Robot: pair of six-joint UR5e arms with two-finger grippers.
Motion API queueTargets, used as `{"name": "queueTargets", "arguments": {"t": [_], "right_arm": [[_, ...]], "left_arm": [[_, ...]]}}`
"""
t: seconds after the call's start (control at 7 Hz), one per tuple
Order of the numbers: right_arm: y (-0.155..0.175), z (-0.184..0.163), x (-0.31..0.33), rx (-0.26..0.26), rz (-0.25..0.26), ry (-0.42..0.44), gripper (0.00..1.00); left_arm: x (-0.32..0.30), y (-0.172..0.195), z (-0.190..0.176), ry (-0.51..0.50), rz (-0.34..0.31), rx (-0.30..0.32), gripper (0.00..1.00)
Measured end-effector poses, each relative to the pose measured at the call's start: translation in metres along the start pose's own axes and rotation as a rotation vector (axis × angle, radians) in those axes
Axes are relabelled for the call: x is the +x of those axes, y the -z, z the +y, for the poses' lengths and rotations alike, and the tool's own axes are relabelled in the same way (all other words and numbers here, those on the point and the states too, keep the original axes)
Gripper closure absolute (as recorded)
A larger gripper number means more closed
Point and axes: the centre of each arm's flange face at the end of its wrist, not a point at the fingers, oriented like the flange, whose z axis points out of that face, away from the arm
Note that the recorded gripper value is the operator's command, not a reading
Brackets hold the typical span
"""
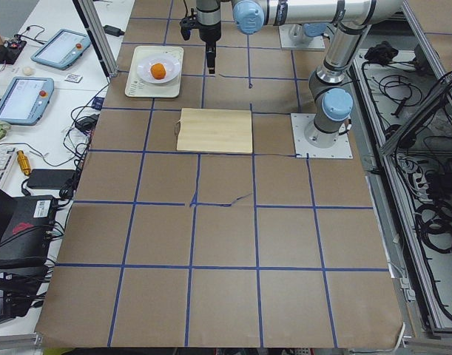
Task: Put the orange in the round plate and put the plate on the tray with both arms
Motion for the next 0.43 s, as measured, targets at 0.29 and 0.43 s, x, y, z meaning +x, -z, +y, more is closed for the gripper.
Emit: {"name": "queueTargets", "arguments": {"t": [0.29,0.43], "right_arm": [[-0.011,0.014,0.015,0.011,0.090,0.010,0.00],[-0.015,0.018,0.019,0.014,0.115,0.008,0.00]], "left_arm": [[0.000,0.000,0.000,0.000,-0.001,0.000,0.00],[0.000,0.001,0.000,0.000,-0.001,0.003,0.00]]}}
